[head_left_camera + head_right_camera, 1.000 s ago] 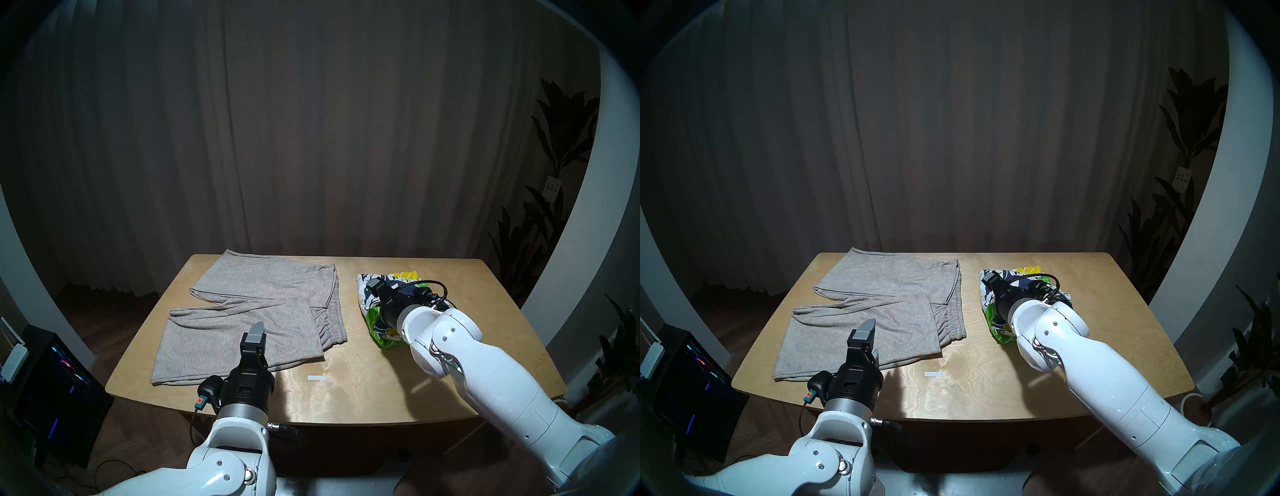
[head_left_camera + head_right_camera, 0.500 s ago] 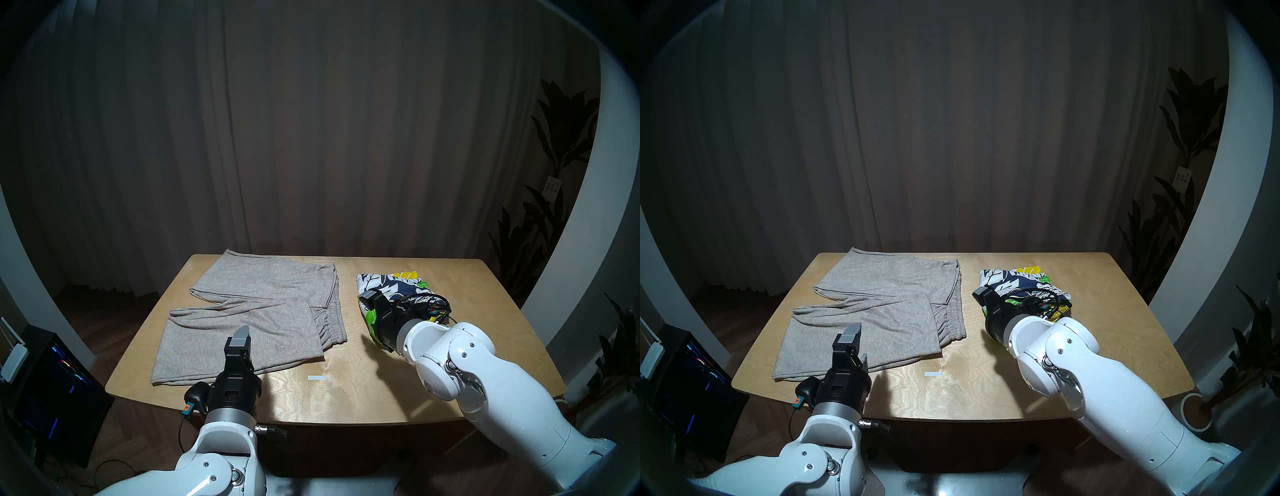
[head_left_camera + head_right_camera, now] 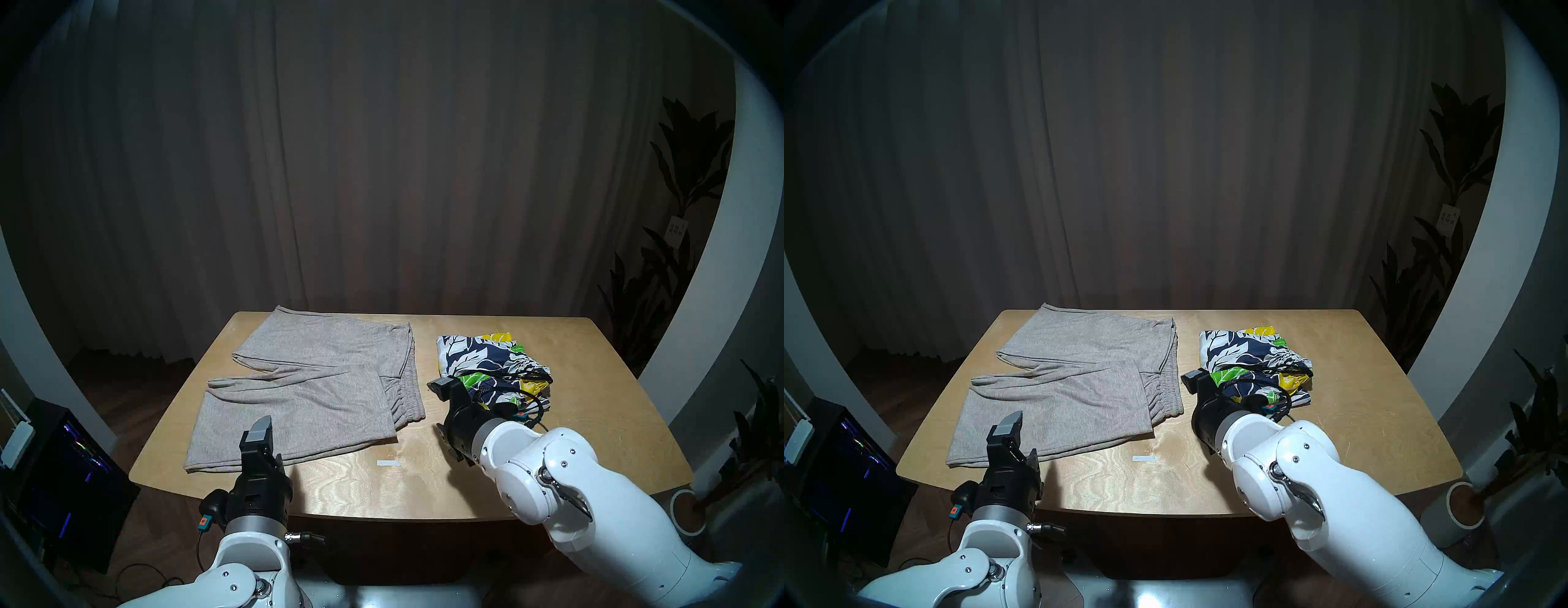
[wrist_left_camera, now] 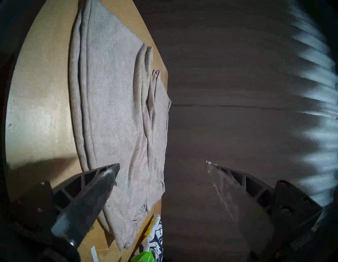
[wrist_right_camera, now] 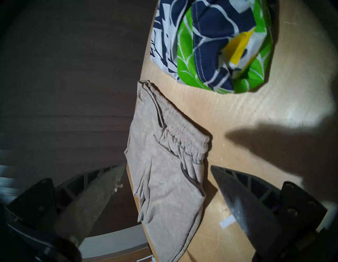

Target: Fold pants twice and stack them

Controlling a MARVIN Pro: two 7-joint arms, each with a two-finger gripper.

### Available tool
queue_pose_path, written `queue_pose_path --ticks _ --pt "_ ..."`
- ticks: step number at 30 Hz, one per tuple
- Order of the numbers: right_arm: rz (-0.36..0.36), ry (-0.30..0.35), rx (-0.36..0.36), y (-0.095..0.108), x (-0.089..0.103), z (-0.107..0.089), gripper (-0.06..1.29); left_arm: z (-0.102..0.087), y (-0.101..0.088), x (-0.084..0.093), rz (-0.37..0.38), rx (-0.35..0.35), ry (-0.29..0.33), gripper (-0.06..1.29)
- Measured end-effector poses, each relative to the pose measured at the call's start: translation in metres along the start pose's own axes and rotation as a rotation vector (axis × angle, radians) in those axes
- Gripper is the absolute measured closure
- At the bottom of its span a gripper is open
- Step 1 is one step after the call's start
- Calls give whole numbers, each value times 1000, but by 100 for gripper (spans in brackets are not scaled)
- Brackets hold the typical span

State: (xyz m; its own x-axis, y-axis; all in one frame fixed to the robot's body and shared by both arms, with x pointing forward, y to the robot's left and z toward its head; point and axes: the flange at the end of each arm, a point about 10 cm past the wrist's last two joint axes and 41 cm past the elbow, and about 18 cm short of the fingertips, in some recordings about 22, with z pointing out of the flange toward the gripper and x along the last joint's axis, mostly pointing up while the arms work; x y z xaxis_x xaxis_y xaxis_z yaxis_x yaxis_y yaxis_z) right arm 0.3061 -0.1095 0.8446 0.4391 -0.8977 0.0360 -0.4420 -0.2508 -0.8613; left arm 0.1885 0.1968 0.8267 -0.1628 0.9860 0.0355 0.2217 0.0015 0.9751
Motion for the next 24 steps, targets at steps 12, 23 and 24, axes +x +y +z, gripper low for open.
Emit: queue_pose_path --ticks 12,23,24 --pt "32 23 -26 12 -21 24 0 4 -20 44 95 39 -45 3" --pt "76 25 -43 1 -39 33 0 33 -34 89 70 122 -69 3" --pt "82 26 -50 0 -40 34 0 35 -35 93 61 132 -76 3"
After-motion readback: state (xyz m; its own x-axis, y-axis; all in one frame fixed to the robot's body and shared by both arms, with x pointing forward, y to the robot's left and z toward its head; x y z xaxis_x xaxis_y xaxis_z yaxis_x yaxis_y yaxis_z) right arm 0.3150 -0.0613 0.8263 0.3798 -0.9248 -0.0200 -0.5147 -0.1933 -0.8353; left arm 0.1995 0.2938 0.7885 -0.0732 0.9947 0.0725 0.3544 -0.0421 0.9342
